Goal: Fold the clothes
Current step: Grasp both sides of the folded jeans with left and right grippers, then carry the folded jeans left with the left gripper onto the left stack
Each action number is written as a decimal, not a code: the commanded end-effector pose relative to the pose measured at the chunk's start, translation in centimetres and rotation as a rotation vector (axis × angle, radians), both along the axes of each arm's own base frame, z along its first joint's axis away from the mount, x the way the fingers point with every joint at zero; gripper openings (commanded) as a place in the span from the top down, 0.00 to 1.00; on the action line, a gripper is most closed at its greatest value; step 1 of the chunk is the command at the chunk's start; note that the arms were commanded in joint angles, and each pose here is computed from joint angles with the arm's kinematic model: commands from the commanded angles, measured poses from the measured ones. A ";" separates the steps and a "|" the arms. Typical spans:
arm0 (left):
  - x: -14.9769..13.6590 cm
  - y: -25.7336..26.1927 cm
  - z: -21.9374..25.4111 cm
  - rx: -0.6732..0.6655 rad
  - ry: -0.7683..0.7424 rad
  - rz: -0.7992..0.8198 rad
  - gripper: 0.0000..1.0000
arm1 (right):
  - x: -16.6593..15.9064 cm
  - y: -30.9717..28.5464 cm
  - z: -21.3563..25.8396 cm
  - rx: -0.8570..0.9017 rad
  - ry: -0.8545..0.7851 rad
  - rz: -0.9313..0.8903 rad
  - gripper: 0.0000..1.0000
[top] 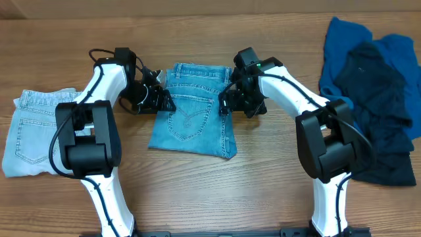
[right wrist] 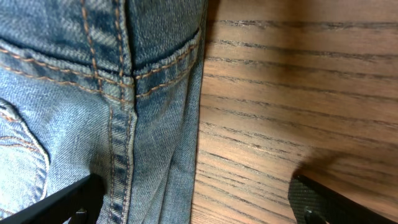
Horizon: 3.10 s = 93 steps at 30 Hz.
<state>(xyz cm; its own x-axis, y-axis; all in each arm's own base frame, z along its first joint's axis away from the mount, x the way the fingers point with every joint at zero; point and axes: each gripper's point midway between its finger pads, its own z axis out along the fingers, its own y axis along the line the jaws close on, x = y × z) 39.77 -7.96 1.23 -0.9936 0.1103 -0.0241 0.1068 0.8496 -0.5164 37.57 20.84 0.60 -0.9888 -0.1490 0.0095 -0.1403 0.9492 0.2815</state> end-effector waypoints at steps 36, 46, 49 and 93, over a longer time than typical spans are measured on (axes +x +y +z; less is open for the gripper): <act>-2.7 -4.9 -3.0 -0.216 -0.052 -0.091 0.96 | -4.5 -6.0 -7.4 -0.328 0.192 -0.005 0.06; 0.6 9.6 11.8 0.307 -0.282 0.198 0.96 | 3.1 -5.2 14.3 -0.244 -0.212 -0.078 0.02; -0.5 14.8 16.8 0.480 -0.384 0.328 0.96 | 2.7 -6.6 18.8 -0.220 -0.272 -0.111 0.01; -2.9 36.7 15.8 0.827 -0.451 0.508 0.83 | 1.8 -8.9 20.0 -0.256 -0.263 -0.139 0.00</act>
